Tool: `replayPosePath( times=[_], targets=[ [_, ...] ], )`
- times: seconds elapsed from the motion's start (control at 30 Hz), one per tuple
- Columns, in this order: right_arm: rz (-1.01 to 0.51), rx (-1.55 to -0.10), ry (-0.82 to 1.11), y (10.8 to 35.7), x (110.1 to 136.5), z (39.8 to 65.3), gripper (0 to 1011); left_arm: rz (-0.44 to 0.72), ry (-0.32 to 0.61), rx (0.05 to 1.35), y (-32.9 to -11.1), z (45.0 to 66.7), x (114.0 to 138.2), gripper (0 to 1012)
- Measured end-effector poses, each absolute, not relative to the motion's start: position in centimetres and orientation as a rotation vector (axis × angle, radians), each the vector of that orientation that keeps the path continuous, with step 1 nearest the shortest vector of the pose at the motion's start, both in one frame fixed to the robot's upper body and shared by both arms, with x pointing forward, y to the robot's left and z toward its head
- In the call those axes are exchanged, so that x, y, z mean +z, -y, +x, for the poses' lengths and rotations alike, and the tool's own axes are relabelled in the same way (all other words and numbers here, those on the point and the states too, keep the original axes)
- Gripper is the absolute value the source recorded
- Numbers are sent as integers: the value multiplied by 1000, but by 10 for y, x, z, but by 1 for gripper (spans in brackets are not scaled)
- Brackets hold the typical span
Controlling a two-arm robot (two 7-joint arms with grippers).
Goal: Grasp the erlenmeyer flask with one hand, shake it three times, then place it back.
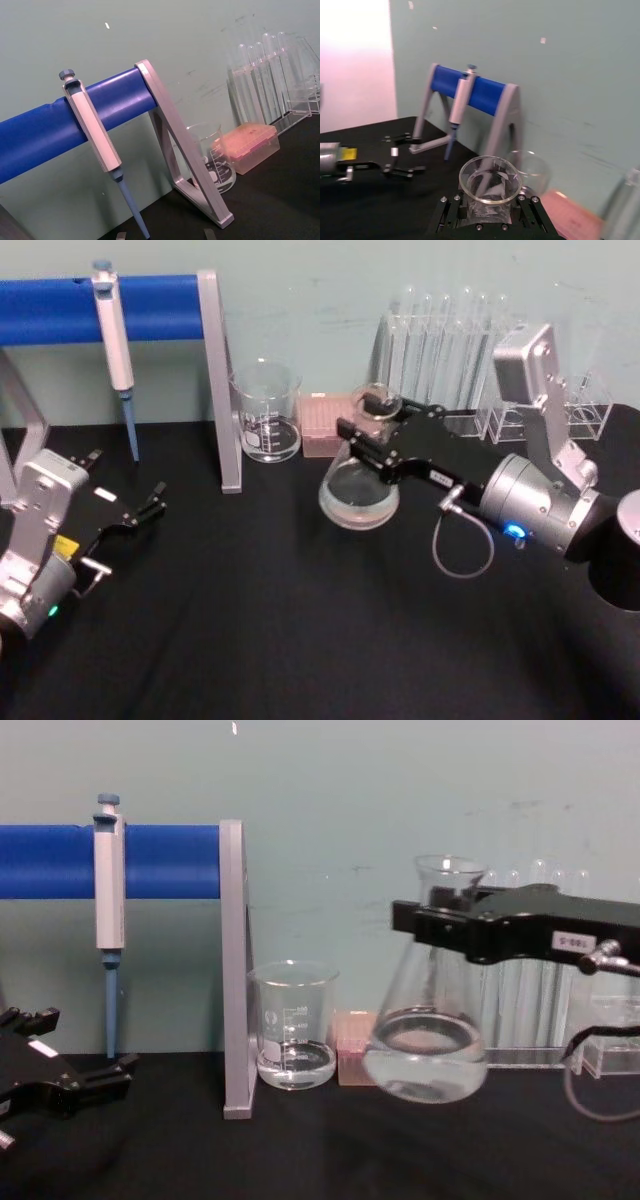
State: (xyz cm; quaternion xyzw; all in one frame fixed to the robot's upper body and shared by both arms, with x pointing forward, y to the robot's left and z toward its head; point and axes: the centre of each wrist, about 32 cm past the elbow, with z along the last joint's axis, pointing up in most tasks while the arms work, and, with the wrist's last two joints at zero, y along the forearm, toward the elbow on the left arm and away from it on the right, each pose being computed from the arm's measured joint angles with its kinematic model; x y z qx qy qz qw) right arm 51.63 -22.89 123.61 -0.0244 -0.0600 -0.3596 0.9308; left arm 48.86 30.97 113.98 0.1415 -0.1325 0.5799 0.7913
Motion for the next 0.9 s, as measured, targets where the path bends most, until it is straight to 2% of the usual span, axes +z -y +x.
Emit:
replayPosePath(
  times=[0.4, 0.9],
  targets=[
    [-41, -590, 107, 207, 1236, 510, 453, 304, 285, 1248, -310, 489, 1140, 1001],
    [-53, -445, 97, 192, 1234, 504, 453, 304, 285, 1248, -310, 489, 1140, 1001]
  ],
)
